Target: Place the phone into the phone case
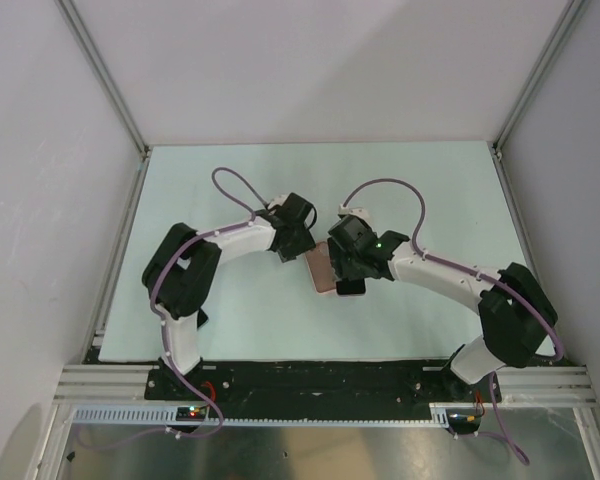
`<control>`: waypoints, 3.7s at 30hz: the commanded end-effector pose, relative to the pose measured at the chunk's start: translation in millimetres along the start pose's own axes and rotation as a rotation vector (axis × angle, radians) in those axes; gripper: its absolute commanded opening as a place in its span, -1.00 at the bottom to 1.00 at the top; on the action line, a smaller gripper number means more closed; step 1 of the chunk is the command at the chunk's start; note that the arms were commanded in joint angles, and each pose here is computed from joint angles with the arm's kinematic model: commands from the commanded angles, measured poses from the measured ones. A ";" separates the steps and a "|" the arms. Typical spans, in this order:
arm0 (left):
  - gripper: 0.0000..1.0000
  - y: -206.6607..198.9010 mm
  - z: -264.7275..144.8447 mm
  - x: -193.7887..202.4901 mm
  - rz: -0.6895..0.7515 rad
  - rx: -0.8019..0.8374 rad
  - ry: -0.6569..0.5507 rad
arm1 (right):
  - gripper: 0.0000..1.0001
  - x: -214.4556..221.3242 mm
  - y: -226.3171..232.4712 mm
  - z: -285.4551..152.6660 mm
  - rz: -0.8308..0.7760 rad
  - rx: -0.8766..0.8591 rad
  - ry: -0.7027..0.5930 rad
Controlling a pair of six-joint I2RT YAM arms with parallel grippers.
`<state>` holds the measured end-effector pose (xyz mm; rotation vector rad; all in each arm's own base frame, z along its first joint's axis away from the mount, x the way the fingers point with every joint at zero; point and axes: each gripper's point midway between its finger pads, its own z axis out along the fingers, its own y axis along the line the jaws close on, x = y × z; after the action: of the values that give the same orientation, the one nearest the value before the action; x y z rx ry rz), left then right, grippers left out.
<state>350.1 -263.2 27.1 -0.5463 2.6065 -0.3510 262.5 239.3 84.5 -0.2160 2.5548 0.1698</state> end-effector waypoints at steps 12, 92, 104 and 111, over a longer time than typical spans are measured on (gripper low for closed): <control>-0.44 5.3 1.6 14.9 0.014 -0.083 -0.059 | -0.38 -21.0 13.7 -12.7 0.021 -0.089 -0.077; -0.09 100.8 -80.9 -5.9 -0.068 0.019 -0.136 | -0.21 28.6 143.5 34.5 -0.283 -0.231 0.055; -0.12 103.4 -74.9 0.5 -0.061 0.015 -0.116 | -0.02 18.0 138.0 37.0 -0.246 -0.219 0.043; -0.19 112.6 -71.4 13.4 -0.062 0.019 -0.096 | 0.33 9.6 138.6 37.1 -0.238 -0.234 0.024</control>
<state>272.9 -157.6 48.7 -0.6410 2.5000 -0.3331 227.2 365.3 35.9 -0.6637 2.5782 0.3223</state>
